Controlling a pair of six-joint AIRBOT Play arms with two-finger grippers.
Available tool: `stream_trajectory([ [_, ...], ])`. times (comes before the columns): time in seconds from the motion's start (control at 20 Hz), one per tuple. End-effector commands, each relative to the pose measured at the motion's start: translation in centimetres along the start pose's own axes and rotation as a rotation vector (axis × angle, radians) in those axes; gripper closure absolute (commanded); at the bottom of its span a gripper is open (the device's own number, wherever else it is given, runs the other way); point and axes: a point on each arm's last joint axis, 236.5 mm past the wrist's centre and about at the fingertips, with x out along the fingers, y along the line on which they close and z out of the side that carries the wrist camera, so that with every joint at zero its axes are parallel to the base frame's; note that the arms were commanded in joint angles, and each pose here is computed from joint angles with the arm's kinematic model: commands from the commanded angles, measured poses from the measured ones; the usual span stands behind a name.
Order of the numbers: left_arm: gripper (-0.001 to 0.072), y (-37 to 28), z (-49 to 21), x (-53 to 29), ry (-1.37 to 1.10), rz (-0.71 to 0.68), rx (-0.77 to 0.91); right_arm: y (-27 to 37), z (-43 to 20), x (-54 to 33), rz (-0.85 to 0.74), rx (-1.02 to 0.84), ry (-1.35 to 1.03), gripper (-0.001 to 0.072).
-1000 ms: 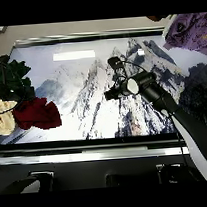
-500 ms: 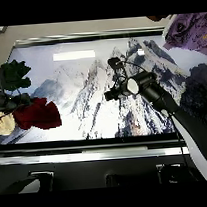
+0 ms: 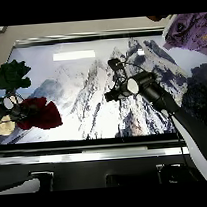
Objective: Fold the clothes and pants, and hang the long-sleeved shirts on hangers.
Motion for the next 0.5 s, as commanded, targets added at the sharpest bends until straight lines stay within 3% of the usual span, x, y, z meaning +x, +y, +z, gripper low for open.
stream_trajectory([
  [0.0, 0.0685, -2.2, 0.0, 1.8, 0.023, -0.086, -0.055, -0.1, -1.3, -0.1, -0.004, 0.007, 0.053, 0.0678],
  [0.2, 0.0687, -9.6, 0.1, -2.9, 0.054, -0.266, 0.017, -0.3, -2.5, -1.4, -0.017, -0.002, 0.102, 0.0636],
  [0.45, 0.0687, -26.1, -5.9, -11.4, 0.117, -0.549, 0.172, -3.5, -4.1, -6.6, -0.164, -0.072, 0.133, 0.0627],
])
